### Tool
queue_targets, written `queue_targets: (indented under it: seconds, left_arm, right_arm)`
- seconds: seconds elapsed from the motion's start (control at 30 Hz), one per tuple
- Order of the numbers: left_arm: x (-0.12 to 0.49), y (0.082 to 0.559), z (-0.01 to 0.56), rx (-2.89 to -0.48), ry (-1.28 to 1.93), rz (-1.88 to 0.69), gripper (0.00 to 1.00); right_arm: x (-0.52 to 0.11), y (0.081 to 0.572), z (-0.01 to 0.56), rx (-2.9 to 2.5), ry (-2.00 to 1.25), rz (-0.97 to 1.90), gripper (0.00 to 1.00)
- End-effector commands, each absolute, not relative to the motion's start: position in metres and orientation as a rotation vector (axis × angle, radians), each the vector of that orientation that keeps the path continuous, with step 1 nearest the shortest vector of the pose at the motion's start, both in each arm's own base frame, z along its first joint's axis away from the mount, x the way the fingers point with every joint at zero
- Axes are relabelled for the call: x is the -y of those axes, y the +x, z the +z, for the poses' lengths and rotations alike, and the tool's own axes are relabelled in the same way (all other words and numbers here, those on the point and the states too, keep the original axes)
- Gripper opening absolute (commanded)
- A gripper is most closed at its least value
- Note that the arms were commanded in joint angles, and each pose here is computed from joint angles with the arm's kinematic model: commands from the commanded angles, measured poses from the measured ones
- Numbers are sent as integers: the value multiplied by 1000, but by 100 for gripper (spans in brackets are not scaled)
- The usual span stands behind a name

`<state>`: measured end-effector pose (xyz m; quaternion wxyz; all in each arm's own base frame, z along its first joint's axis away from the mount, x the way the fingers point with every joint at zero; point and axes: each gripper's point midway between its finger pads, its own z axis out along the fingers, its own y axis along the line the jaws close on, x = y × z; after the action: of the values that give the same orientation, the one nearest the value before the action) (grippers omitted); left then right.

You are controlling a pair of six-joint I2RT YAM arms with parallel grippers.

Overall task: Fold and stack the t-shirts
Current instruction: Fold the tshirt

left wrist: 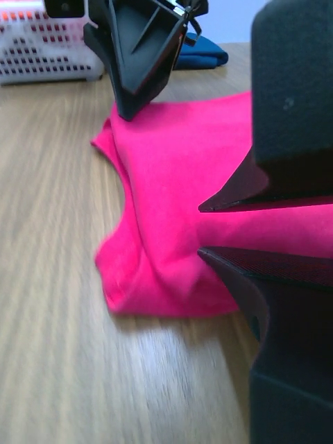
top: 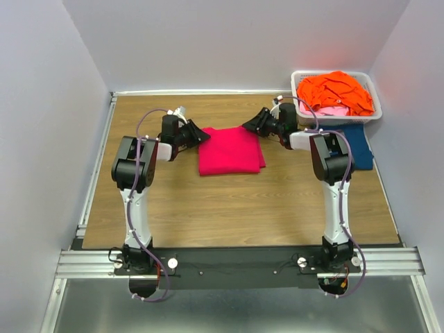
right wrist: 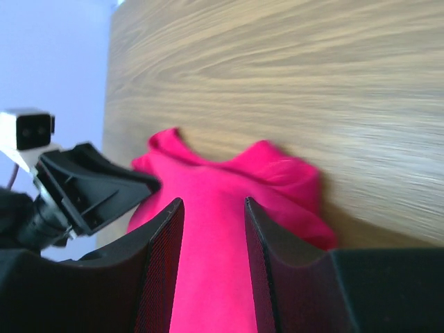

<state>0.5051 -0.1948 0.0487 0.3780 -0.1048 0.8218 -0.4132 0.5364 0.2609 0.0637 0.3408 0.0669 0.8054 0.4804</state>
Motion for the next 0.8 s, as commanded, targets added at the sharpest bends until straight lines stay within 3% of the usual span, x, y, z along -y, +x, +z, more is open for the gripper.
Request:
queue_targets:
  seconds: [0.0,0.17,0.27,0.33,0.37,0.43,0.57,0.77]
  left_arm:
    - [188,516,53,-2067,-290,-1130,35]
    - [185,509,81,-2030,-270,-1123,38]
    - [183,497,119,-1972,-234,-1087,45]
    - [188,481,143,-1937,-200,-1077,48]
    - [206,448,156,-1945,-126,-1117,48]
    - [216,429,152,-1974,-95,-1138,47]
    - [237,379,114,-2098,-55,-1178,41]
    - [221,347,51,-2250,-205,-1129,39]
  right_arm:
    - [-224,557,35,-2089,322,1062,47]
    - [-224,542,65,-2077,224,1073,47]
    - [-228,518,101,-2043,169,1145,48]
    - [-237,491,124,-2006,134,1264,48]
    - [-246,454,136,-1981,114,1421,48]
    - [-250,443,149,-1941,87,1483,48]
    - [-266,399,130,-2004,25,1583,48]
    - [-257,365,52,-2178,131,1612,48]
